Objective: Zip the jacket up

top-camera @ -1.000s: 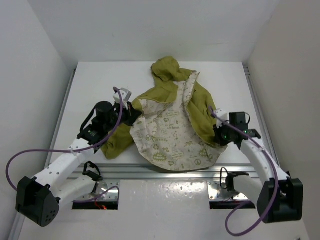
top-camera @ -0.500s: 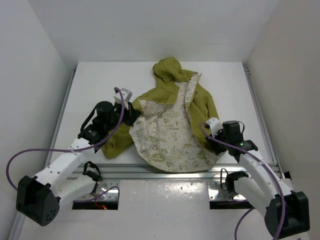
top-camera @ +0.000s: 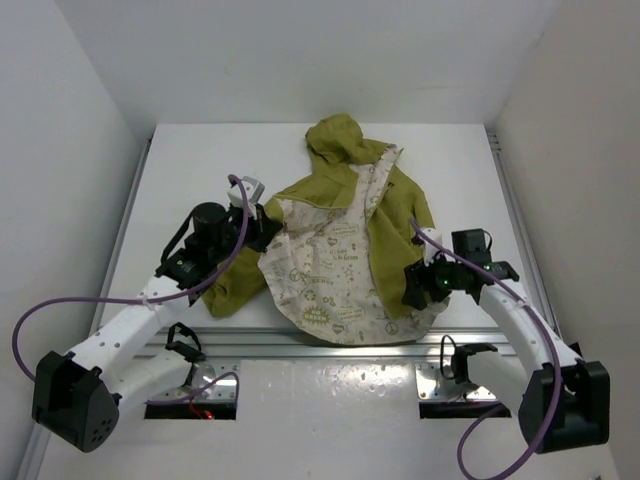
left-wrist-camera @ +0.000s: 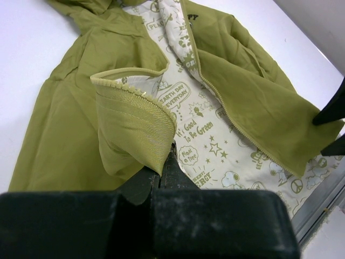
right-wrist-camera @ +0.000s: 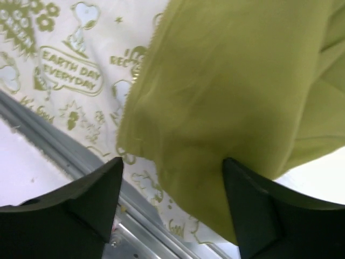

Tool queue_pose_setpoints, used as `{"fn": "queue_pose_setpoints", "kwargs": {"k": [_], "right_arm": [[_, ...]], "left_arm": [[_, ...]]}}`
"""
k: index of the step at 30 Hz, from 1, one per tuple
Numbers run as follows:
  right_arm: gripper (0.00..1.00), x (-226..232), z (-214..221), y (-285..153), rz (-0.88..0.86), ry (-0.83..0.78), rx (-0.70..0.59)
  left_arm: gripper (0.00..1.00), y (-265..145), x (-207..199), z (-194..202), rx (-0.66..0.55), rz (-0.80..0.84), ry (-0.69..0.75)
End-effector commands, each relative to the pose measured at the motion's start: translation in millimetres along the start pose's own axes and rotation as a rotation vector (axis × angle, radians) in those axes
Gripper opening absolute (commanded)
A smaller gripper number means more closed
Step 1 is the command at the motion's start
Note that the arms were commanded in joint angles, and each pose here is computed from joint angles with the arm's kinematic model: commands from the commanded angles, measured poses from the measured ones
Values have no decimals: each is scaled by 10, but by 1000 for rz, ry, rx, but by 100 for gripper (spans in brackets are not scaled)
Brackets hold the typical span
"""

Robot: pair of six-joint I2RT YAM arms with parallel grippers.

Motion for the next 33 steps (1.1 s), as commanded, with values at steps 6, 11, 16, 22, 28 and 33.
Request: {"fn": "queue_pose_setpoints", "kwargs": {"k": [6, 11, 16, 22, 28, 33], "right_arm": [[98, 129, -199, -69, -15, -46, -61], [99, 219, -202, 31, 112, -173, 23], [100, 125, -105, 140, 297, -204, 124], [100, 27, -120, 254, 370, -213, 164], [100, 121, -117, 325, 299, -190, 141], [100, 190, -73, 341, 241, -165, 166]], "left_arm": [[0, -27, -58, -173, -53, 16, 14], [0, -7, -65, -167, -51, 25, 5], [0, 12, -56, -148, -42, 23, 3], [0, 12, -47, -150, -44, 14, 3], [0, 12, -47, -150, -44, 14, 3], [0, 12, -47, -150, -44, 14, 3]]}}
Point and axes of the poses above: each gripper's point midway between its finger pads, its own y axis out along the fingers, its own x axis along the line the jaws close on, z = x × y, the point moved 7 cm from there along -y, back along the fingers, and after that the axes turned 3 degrees about -y, right-handed, at the moved point
